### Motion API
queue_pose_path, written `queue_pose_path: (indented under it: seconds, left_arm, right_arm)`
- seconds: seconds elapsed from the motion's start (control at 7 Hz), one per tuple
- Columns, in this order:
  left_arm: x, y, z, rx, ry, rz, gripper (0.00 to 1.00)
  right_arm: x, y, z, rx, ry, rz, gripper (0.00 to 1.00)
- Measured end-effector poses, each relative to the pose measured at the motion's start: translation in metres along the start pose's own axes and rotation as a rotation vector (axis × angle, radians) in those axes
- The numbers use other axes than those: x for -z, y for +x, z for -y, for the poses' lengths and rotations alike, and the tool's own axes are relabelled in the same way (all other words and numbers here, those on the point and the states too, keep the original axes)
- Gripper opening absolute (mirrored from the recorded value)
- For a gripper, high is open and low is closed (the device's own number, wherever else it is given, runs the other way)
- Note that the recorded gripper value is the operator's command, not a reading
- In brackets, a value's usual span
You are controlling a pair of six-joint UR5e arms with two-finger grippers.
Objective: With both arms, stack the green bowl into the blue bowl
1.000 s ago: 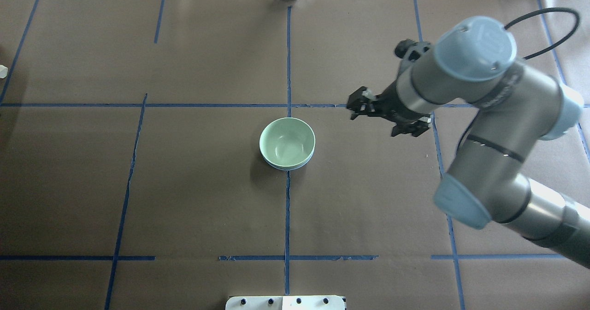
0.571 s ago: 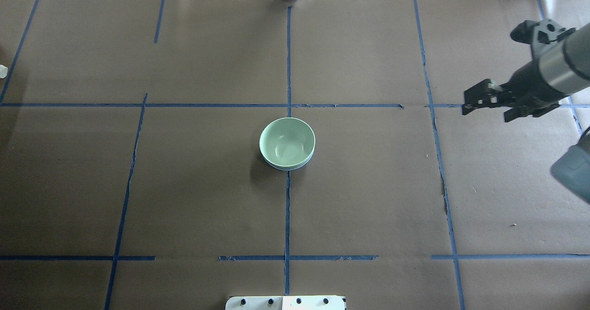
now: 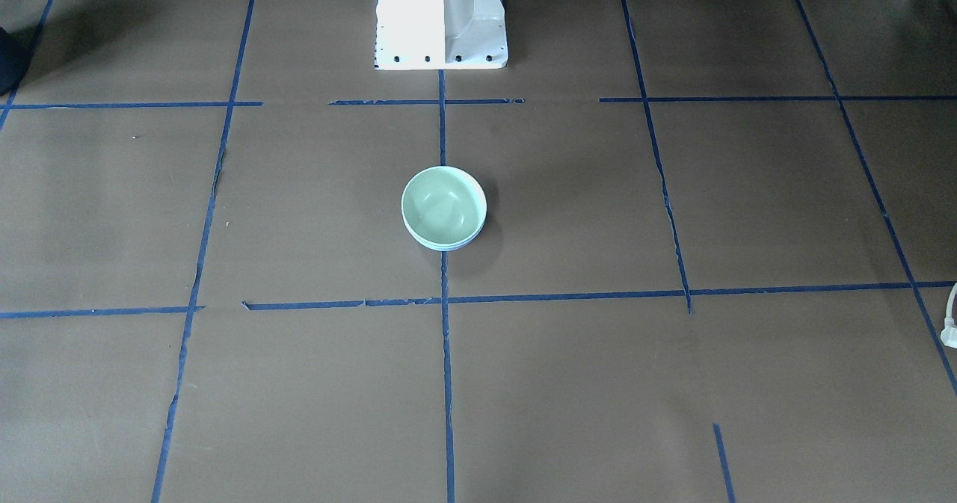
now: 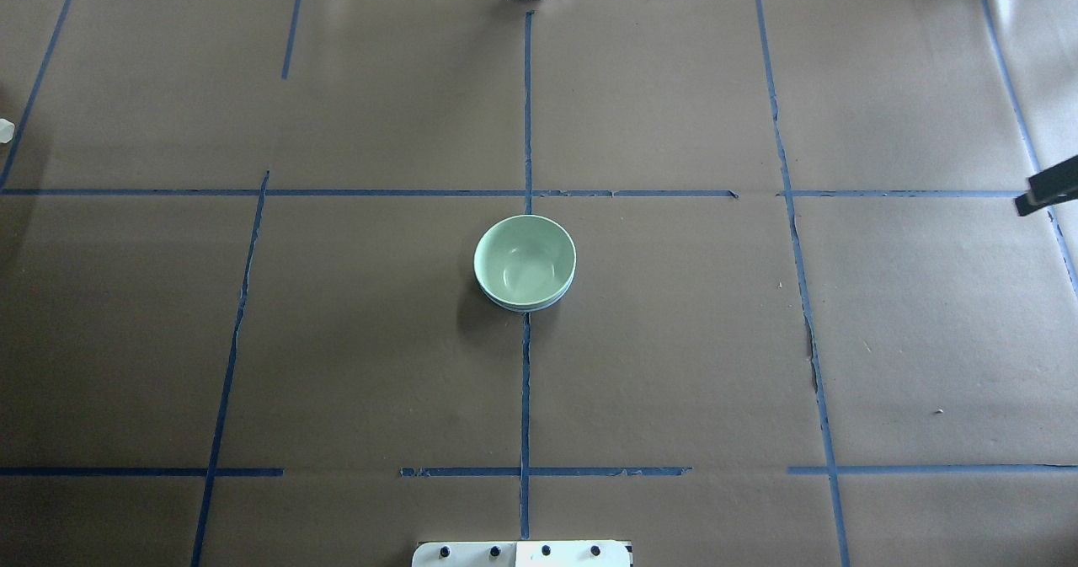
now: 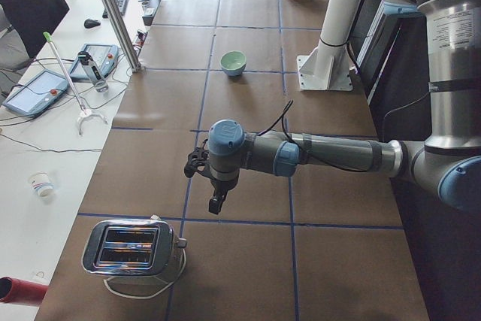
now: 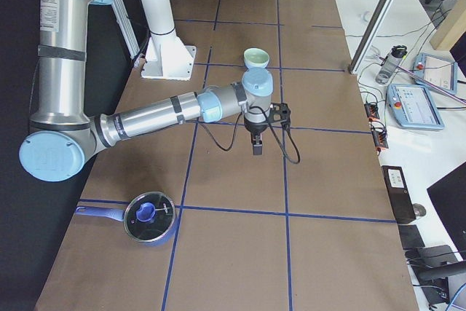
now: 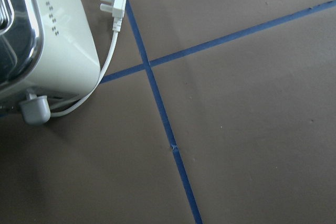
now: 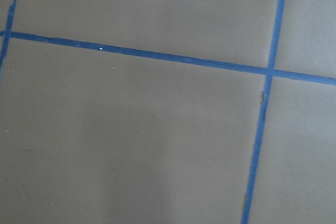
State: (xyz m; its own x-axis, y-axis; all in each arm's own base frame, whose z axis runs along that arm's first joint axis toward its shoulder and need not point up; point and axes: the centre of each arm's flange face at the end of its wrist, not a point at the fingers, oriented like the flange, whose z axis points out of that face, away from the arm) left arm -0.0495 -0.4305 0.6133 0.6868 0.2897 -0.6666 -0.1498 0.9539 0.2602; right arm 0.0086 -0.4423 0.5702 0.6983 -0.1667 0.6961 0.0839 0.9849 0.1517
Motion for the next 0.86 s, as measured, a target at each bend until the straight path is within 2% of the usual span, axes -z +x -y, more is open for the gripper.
queue_pose_path:
  seconds: [0.29, 0.86]
  left_arm:
    - [0.000, -0.003, -0.003, 0.038, -0.025, -0.012, 1.00]
    - [-0.002, -0.005, -0.005, 0.106, -0.036, -0.013, 1.00]
  right_arm:
    - [-0.007, 0.055, -0.016, 0.040, -0.035, -0.006, 1.00]
    - [-0.007, 0.064, -0.017, 0.044, -0.056, -0.012, 1.00]
